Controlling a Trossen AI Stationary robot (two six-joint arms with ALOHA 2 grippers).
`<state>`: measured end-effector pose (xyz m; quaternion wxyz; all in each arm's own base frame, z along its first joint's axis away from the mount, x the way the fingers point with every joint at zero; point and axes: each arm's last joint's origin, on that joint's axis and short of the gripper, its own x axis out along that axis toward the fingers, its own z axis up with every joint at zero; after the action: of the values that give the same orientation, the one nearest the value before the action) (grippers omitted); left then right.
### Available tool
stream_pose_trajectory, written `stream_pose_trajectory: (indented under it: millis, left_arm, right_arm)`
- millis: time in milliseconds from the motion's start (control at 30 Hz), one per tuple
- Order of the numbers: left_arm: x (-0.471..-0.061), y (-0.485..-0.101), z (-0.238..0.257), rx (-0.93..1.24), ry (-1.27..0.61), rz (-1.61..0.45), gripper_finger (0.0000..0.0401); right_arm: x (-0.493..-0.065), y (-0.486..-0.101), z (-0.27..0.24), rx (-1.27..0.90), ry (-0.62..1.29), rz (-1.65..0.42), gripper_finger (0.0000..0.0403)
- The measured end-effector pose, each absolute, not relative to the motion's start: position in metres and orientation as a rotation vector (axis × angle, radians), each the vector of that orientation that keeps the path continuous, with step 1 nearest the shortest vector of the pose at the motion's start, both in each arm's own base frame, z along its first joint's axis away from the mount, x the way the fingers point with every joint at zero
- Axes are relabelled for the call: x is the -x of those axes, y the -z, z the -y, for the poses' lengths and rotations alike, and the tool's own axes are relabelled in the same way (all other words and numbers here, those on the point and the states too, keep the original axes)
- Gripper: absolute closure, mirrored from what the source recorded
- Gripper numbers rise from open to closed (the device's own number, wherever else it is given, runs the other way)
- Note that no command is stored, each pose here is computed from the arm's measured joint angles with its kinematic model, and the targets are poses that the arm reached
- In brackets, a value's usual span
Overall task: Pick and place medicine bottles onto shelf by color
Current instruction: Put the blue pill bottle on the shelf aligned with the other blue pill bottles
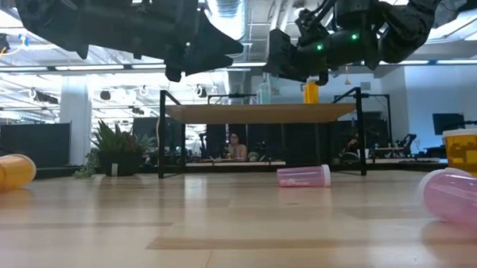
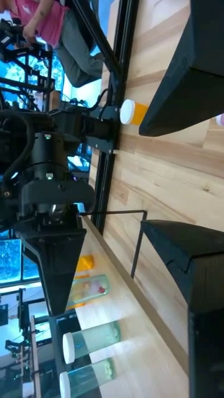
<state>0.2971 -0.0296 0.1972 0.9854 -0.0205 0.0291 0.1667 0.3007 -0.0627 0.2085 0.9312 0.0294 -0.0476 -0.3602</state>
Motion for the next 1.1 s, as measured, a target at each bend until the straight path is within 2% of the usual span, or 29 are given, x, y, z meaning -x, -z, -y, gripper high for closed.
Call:
stream_pose_trajectory:
  millis: [333,1100]
  left_arm:
    - [-0.297,-0.197,0.03,0.038,-0.332,-0.065,0.0182]
    - [-0.297,-0.196,0.03,0.036,-0.325,-0.068,0.0182]
  right_arm:
    - [-0.31,-0.189,0.064,-0.101,0.749,0.148,0.0265]
    - [-0.308,-0.188,0.079,-0.101,0.77,0.17,0.0259]
